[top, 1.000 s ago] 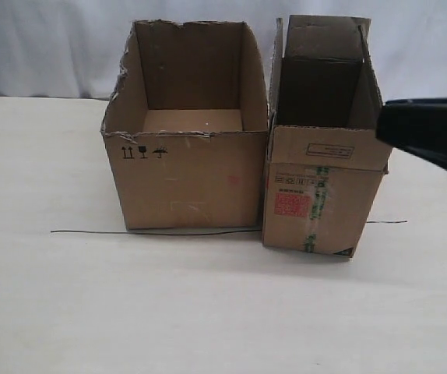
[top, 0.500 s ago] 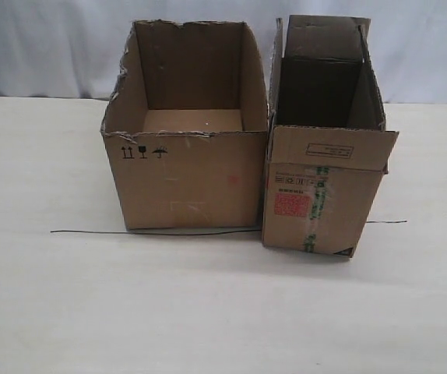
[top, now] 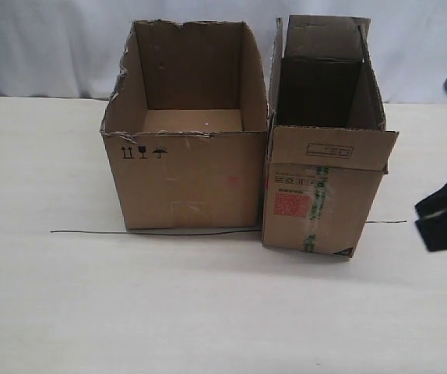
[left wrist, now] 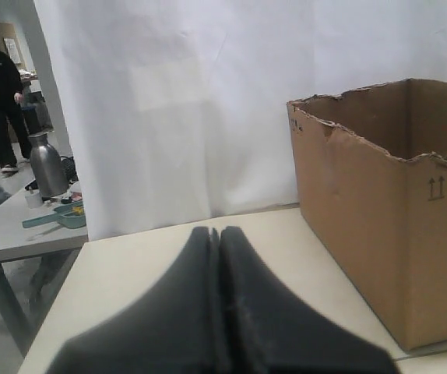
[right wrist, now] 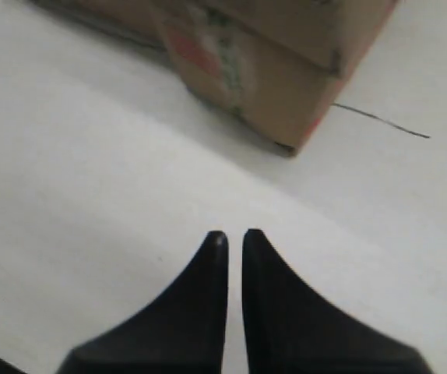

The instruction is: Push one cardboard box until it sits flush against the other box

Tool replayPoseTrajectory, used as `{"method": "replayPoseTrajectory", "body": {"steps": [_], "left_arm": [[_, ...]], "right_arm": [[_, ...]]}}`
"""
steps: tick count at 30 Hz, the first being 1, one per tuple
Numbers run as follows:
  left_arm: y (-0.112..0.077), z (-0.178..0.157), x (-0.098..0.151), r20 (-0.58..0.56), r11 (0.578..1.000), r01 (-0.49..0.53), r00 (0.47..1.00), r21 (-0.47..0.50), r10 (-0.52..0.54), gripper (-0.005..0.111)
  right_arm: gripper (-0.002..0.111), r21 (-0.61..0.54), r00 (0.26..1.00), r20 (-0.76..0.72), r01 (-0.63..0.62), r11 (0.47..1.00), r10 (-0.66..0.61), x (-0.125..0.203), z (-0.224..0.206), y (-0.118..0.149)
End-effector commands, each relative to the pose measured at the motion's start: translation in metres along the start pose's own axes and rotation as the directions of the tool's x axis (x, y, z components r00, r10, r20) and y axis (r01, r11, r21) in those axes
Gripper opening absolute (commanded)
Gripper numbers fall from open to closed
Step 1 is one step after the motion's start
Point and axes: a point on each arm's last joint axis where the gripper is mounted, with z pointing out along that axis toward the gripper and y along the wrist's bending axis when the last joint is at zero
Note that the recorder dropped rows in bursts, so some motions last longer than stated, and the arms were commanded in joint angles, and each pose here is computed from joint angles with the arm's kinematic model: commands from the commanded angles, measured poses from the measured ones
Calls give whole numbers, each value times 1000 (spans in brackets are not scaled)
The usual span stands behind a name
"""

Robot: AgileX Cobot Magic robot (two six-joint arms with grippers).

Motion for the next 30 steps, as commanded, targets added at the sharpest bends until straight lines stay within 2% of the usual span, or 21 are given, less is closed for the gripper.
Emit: {"method": "replayPoseTrajectory", "body": {"steps": [1, 4, 12, 18, 26, 30], "left_arm": [[0, 0, 1, 2, 1000, 2, 1000, -3, -2, 0], [0, 0, 1, 2, 1000, 2, 1000, -3, -2, 0], [0, 0, 1, -2, 1000, 4, 1000, -3, -4, 0], [0, 0, 1, 2, 1000, 4, 1000, -3, -4, 0], [0, 0, 1, 2, 1000, 4, 1000, -3, -4, 0], [0, 0, 1, 2, 1000, 4, 1000, -3, -4, 0]], "right_arm": [[5, -72, 996, 49, 82, 994, -79, 4, 32, 26], [5, -15, 997, 32, 73, 997, -72, -5, 59, 24], [5, 4, 996, 63, 69, 998, -69, -27, 116, 28], [5, 28, 991, 104, 87, 996, -90, -33, 126, 26], [5, 62, 986, 162, 13, 998, -23, -39, 128, 3], [5, 63, 981, 196, 4, 998, -16, -42, 127, 0]]}}
